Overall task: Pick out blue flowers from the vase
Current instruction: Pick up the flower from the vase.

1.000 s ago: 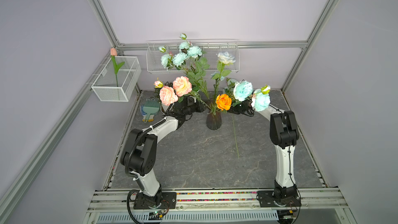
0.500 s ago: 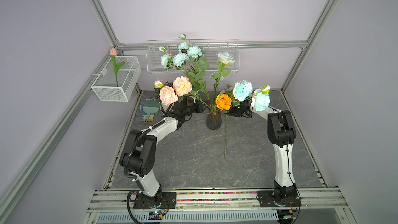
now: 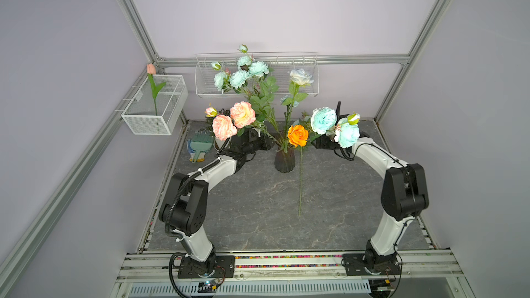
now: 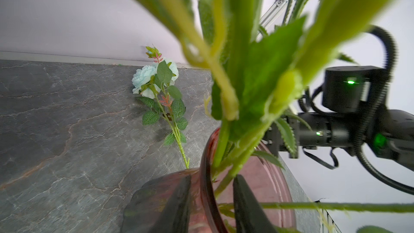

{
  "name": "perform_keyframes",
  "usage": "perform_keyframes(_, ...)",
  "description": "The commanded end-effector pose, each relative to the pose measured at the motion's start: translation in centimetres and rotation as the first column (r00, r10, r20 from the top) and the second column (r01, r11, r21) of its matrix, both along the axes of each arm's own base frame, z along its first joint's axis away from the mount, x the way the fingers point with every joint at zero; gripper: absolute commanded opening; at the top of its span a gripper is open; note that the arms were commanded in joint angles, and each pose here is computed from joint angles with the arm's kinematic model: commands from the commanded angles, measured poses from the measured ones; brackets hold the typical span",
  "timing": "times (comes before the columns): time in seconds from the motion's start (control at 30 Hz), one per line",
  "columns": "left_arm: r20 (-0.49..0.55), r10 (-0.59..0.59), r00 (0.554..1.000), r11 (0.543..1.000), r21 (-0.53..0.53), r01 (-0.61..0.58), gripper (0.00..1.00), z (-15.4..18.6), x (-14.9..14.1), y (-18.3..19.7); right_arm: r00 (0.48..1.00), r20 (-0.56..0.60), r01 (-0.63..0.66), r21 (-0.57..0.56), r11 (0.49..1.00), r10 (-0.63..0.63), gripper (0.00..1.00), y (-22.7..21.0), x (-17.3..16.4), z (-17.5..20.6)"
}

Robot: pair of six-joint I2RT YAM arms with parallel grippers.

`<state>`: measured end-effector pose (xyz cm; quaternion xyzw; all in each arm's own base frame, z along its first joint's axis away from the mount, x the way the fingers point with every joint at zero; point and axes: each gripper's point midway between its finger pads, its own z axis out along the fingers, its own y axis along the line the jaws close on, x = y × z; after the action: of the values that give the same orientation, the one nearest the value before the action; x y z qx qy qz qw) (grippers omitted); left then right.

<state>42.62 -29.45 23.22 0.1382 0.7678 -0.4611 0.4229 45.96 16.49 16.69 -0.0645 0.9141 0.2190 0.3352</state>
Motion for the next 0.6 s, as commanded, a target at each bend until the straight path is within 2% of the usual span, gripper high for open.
perform_keyframes(0.0,-0.023,0.004,1.0,1.0,0.008,-0.004,0.34,-0.9,-0.2,0.0,0.988,0.153,-0.014,0.017,1.0,0.011,0.59,-0.4,-1.5,2.3)
perform_keyframes(0.27,-0.034,-0.004,0.999,1.0,0.006,0.005,0.35,-1.3,0.1,-0.3,0.917,0.397,-0.098,0.103,0.99,0.049,0.58,0.1,-8.7,5.7)
perform_keyframes(0.57,-0.045,-0.014,0.999,1.0,-0.005,0.014,0.34,-1.4,0.2,-0.6,0.842,0.537,-0.15,0.125,0.981,0.06,0.57,2.8,-10.9,9.3)
